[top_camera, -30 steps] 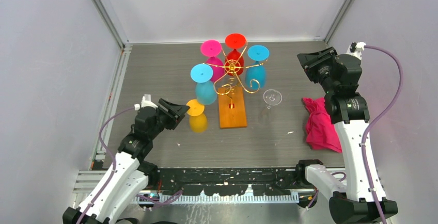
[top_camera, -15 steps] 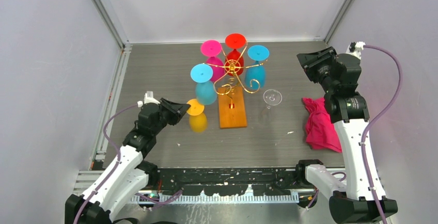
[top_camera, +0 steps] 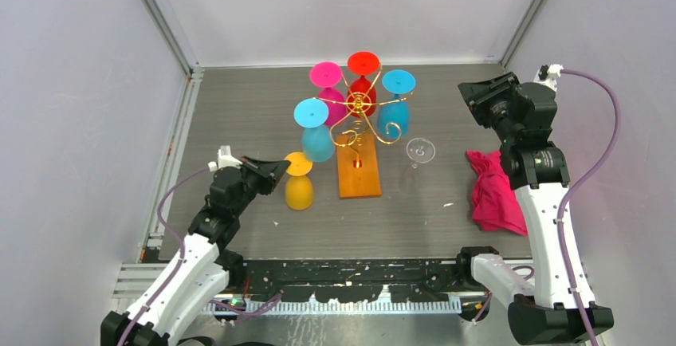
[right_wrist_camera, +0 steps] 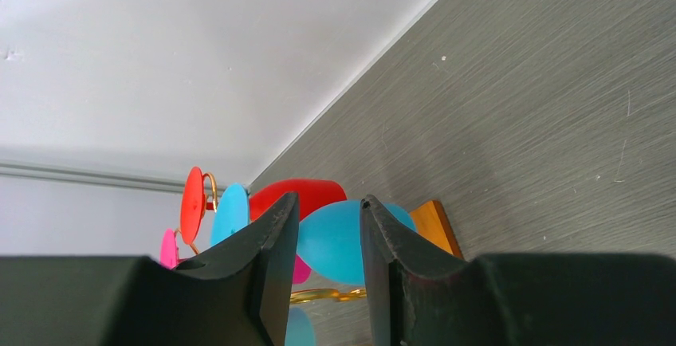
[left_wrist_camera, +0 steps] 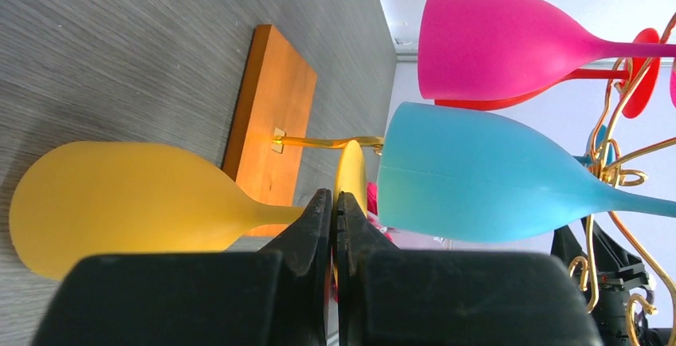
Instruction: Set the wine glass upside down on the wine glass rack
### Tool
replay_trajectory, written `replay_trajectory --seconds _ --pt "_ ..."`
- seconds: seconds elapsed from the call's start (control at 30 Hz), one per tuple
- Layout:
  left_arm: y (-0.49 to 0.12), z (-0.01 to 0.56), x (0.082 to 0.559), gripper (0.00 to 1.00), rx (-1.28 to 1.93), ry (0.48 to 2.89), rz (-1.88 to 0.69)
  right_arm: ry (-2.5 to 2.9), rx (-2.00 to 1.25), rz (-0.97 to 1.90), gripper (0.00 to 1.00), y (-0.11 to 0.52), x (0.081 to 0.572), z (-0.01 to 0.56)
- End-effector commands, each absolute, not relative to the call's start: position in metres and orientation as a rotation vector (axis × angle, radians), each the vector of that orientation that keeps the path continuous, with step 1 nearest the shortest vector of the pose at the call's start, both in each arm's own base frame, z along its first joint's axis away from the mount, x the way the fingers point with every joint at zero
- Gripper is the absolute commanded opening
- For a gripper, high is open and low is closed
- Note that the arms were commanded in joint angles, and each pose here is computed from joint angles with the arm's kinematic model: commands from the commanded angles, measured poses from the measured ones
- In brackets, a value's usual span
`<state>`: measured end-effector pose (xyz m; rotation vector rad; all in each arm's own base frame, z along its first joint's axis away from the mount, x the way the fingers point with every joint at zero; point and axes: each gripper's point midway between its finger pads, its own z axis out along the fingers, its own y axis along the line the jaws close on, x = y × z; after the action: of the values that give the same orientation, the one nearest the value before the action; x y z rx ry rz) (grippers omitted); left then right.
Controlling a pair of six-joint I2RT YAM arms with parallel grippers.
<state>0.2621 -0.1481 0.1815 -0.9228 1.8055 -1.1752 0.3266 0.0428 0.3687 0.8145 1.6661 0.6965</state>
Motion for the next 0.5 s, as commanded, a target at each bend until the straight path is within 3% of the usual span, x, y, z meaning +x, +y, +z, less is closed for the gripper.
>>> replay_trajectory --seconds 0.0,0.47 --pt "-0.137 0.19 0.259 0.01 -0.942 1.751 -1.143 1.61 0.791 0.695 0.4 0.039 0.323 0.388" --pt "-0.106 0.216 0.201 0.01 -0.927 1.824 -1.003 1.604 0.793 0.703 0.4 0.04 0.318 0.39"
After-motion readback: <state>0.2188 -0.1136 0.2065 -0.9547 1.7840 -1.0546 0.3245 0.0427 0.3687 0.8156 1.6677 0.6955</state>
